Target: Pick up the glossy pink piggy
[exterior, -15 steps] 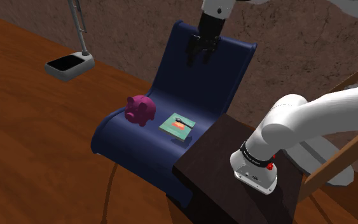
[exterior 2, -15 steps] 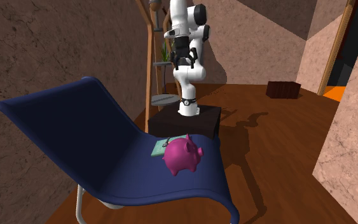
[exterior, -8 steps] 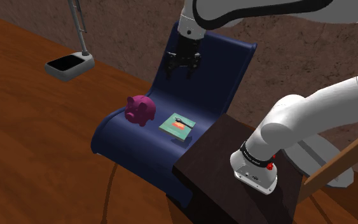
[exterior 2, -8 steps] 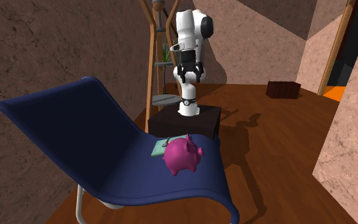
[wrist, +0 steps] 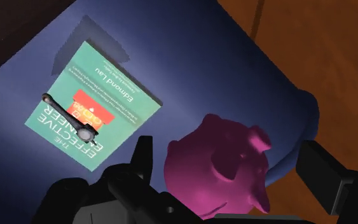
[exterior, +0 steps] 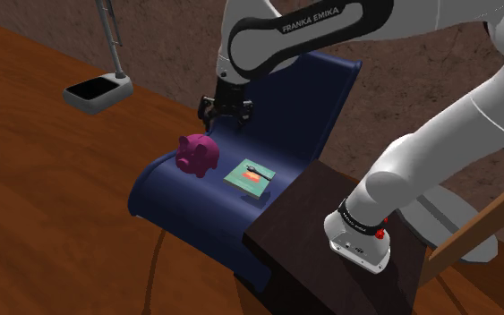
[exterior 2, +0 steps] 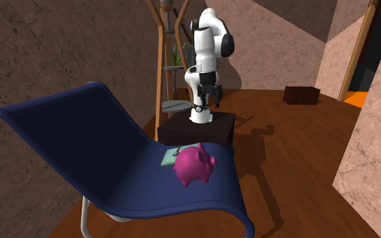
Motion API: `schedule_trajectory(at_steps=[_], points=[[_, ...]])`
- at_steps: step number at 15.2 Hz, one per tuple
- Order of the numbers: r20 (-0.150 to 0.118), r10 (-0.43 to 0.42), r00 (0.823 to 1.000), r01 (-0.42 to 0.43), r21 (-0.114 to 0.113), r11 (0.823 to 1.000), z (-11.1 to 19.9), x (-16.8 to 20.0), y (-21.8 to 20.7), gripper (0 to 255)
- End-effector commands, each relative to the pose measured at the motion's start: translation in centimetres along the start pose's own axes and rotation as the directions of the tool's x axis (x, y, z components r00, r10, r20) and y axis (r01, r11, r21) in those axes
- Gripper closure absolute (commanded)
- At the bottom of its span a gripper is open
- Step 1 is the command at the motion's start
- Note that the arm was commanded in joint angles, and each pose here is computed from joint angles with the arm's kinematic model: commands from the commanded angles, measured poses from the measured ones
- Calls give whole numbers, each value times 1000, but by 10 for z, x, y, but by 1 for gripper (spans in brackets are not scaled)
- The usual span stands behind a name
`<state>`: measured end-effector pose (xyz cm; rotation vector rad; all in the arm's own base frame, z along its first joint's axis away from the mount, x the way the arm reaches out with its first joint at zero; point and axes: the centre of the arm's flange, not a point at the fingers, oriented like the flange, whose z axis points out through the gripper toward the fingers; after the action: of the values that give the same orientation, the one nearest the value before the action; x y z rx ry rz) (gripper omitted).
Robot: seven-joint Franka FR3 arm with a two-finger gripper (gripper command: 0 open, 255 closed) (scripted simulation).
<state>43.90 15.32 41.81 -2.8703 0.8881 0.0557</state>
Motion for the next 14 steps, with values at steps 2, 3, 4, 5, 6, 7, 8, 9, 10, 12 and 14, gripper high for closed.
schedule_trajectory(at_steps=[2,3,4,5,6,7,8,9,10,12,14], points=[[6,103,995,-103,1,995,32,12,-22,0],[9,135,991,-135,0,991,43,17,-28,0],[11,168,986,-168,0,986,54,21,-35,0],[13,200,980,-200,-1,980,64,26,-42,0],[15,232,973,-232,-2,973,75,31,-48,0],[17,263,965,-263,-2,965,85,36,-54,0],[19,295,955,-295,-3,956,96,42,-60,0],[21,326,945,-326,-4,945,106,47,-66,0],[23,357,934,-357,-5,934,117,53,-72,0],[27,417,909,-417,-7,909,138,65,-83,0],[31,475,879,-475,-10,880,159,77,-93,0]])
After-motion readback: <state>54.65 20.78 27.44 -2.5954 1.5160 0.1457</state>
